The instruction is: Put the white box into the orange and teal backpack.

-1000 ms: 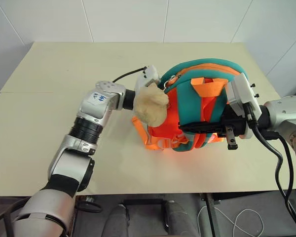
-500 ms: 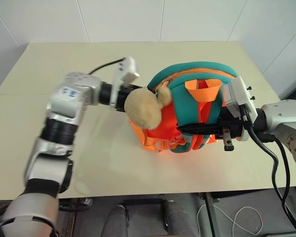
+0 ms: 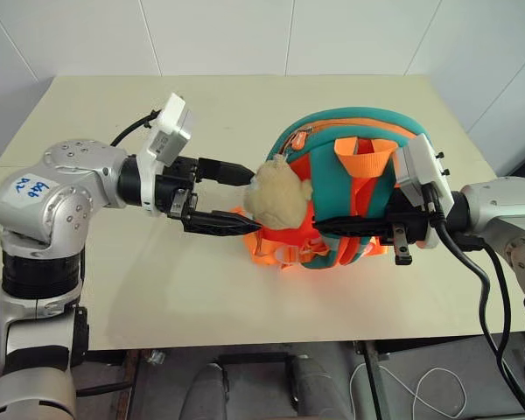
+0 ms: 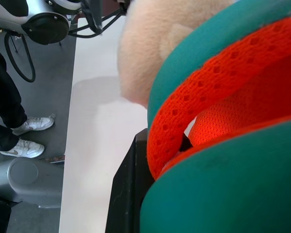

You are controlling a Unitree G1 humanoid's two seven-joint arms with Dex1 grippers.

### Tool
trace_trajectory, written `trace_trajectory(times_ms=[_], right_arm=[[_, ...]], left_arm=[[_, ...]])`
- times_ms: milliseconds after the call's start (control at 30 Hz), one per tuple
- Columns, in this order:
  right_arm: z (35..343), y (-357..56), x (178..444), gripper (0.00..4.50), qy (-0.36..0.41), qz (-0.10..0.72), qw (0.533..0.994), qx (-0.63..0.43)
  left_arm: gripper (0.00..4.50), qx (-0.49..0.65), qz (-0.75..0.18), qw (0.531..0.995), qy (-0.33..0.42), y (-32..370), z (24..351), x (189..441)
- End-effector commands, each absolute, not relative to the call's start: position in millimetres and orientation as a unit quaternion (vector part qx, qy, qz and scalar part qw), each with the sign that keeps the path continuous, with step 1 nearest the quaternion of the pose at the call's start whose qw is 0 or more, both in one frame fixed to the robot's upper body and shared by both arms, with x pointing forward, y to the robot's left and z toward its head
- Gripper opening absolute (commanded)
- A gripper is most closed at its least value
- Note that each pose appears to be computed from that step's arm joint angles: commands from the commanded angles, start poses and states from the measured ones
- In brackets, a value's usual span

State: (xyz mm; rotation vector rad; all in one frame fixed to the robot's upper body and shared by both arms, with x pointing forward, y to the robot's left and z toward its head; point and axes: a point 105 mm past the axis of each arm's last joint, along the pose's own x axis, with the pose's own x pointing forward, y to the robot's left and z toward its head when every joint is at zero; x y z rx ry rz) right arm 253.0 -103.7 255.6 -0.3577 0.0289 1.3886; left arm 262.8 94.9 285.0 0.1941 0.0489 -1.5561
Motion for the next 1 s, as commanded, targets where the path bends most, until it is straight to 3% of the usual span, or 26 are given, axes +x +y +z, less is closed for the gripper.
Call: trace_trajectory(times_ms=[33,200,233,300,500,667,767,1000], right_arm=[[264,-102,250,0.0,-0.006,0.638,0.75,-0.175],[264,-101,251,0.0,-0.006,0.64,0.748,-0.174],[263,-100,251,0.0,-0.006,0.64,0.748,-0.174],[262,-100,251,0.0,-0.007,0.641,0.748,-0.174],[263,-99,249,0.0,-0.026,0.636,0.756,-0.15],[261,-95,245,0.0,-0.048,0.635,0.761,-0.121],[260,-94,242,0.0,-0.061,0.636,0.763,-0.1],[255,-92,237,0.0,-0.062,0.635,0.765,-0.088]], left_arm=[[4.46,0.088,-0.683,0.725,-0.003,92,294,261],[4.46,0.075,-0.674,0.734,0.039,76,270,273],[4.29,0.075,-0.671,0.736,0.041,73,268,276],[3.89,0.071,-0.675,0.734,0.036,70,269,276],[2.0,0.072,-0.662,0.746,0.026,82,281,282],[0.84,0.078,-0.644,0.761,0.026,97,289,290],[0.59,0.086,-0.622,0.778,0.035,110,290,300],[0.57,0.095,-0.576,0.809,0.066,142,285,326]])
